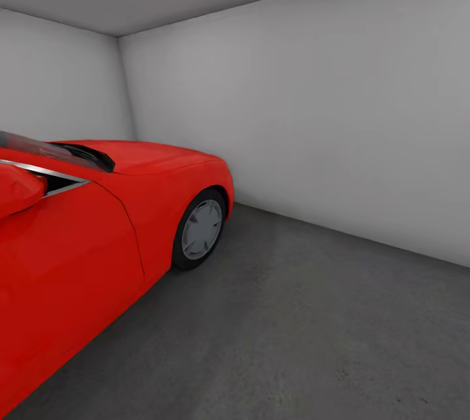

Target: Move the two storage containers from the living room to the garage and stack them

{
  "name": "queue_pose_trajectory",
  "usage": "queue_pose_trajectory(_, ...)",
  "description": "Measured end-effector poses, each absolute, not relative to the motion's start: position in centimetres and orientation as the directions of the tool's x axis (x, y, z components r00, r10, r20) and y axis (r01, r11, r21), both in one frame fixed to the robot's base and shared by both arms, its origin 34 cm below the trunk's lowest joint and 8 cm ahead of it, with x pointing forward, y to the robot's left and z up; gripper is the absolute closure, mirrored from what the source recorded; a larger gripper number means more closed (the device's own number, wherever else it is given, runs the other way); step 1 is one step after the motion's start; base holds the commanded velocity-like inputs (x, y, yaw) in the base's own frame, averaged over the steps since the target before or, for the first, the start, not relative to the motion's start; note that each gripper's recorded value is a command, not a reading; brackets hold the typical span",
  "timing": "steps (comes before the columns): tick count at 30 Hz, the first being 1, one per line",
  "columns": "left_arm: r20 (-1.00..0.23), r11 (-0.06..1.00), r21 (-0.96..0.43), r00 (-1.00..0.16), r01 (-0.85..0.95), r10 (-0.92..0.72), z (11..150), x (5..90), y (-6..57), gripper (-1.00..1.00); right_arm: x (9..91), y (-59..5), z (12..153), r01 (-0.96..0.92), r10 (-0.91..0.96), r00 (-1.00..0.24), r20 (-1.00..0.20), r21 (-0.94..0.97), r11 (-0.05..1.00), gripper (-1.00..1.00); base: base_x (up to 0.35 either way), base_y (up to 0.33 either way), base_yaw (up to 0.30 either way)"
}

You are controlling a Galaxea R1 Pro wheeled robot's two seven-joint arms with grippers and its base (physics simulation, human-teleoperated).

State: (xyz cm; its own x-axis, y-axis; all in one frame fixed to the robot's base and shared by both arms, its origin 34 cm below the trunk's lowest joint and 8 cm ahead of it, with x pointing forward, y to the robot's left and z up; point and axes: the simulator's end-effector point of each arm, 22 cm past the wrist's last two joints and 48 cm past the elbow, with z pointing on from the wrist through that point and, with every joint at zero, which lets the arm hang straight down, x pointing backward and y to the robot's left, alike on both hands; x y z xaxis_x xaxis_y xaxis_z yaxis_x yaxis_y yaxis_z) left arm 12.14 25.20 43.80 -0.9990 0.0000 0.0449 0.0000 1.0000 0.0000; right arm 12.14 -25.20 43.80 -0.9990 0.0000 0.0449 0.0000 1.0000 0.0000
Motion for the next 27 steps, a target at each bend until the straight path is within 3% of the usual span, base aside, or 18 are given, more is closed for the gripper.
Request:
queue_pose_trajectory(20, -0.032, 1.000, -0.013, -0.999, -0.022, -0.022, 43.8, 14.8, 24.3, -1.00, 12.5, -25.0, 43.8, 0.010, 0.010, -0.999, 0.038, 0.005, 1.000, -1.00, 0.000, 0.000, -0.002)
queue_pose_trajectory(27, -0.032, 1.000, -0.013, -0.999, -0.021, -0.022, 43.8, 14.9, 24.3, -1.00, 12.6, -25.0, 43.8, 0.018, 0.018, -0.999, 0.032, 0.005, 1.000, -1.00, 0.000, 0.000, -0.198)
